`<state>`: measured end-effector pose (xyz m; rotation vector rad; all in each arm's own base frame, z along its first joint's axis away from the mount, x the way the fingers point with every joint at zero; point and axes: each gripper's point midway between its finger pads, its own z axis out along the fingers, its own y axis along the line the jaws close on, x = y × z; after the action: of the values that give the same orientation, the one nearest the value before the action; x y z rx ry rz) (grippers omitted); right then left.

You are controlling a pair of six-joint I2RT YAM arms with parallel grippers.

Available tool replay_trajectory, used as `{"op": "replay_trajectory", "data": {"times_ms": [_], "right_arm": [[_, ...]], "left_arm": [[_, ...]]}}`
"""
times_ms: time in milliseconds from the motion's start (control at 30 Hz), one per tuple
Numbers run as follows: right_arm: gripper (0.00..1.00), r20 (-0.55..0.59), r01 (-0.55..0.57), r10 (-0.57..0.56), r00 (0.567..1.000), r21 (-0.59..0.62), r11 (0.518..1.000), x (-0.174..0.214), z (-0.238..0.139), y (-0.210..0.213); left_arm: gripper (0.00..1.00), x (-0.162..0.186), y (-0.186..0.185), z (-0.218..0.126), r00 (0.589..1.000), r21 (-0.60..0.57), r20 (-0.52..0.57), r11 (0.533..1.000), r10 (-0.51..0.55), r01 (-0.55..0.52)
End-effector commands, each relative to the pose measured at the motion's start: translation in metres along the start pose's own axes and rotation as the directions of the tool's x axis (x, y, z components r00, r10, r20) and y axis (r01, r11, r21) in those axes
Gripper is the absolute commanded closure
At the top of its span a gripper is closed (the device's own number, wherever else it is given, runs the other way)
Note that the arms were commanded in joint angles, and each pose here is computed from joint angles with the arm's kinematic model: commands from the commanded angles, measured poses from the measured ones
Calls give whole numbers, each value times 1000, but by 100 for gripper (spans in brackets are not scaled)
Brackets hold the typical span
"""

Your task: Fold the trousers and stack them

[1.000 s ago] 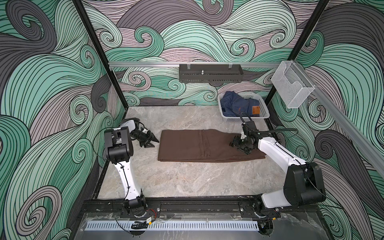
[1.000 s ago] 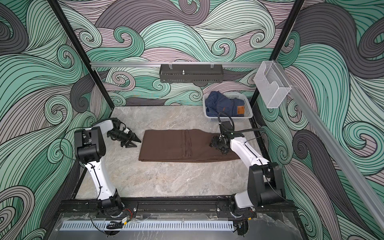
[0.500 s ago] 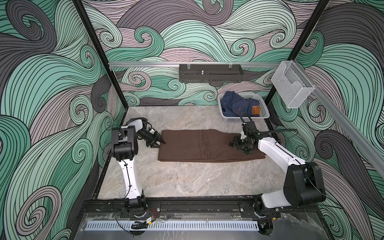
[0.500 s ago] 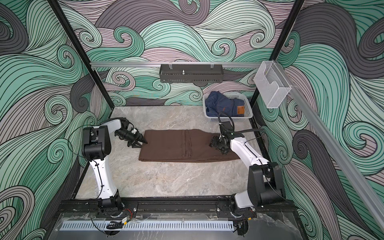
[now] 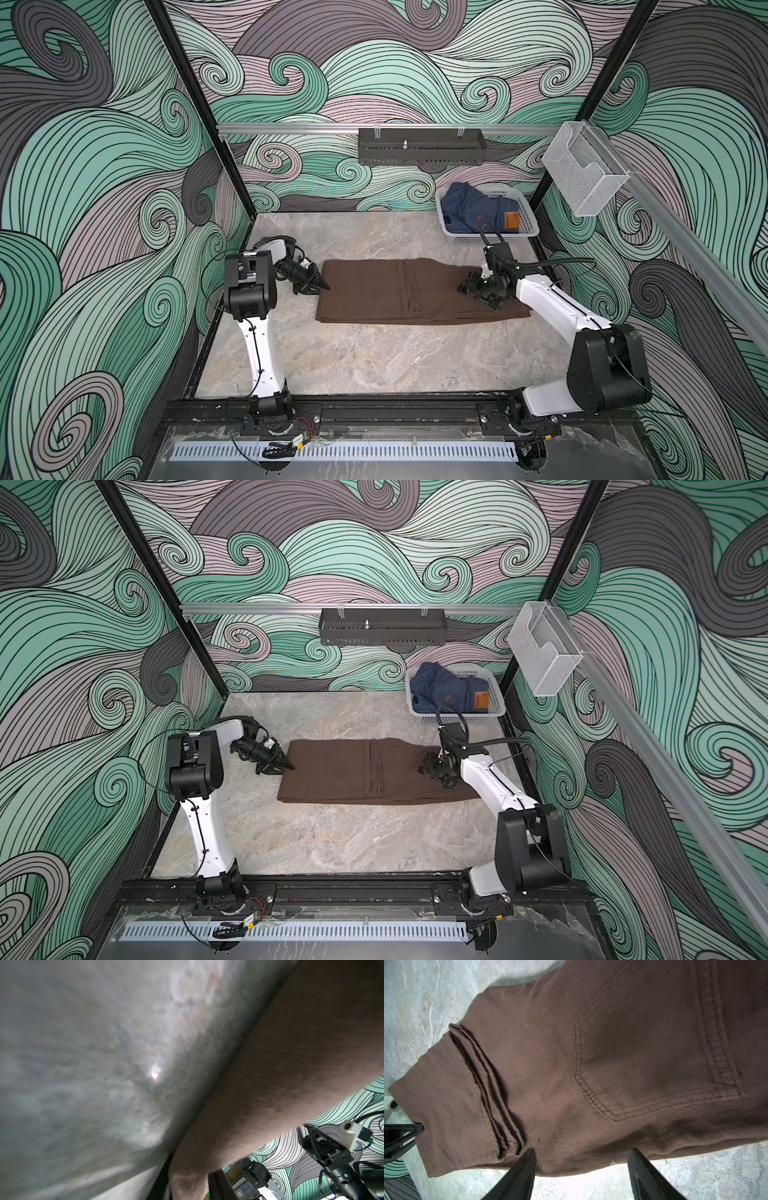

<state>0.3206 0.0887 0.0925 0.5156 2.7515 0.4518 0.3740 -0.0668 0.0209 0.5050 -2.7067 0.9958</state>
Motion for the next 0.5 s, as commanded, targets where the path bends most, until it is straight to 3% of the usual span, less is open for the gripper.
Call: {"op": "replay_trajectory", "data": {"times_ms": [0, 167, 300, 467], "right_arm": [[29, -3, -12, 12, 1000, 3, 1000, 3, -2, -3], [29, -5, -13, 13, 1000, 2, 1000, 3, -3, -2], [29, -6, -16, 16, 1000, 4, 1000, 3, -2, -2], [29, -21, -28, 28, 999, 4, 1000, 5, 1, -3]], "left_arm": [[76, 2, -4, 9, 999, 21, -33, 1000, -4, 5], [84, 2, -10, 8, 1000, 30, -25, 1000, 10, -10], [98, 2, -8, 7, 1000, 13, -15, 1000, 3, -3], [100, 0, -4, 6, 1000, -15, -1, 1000, -3, 3]]}}
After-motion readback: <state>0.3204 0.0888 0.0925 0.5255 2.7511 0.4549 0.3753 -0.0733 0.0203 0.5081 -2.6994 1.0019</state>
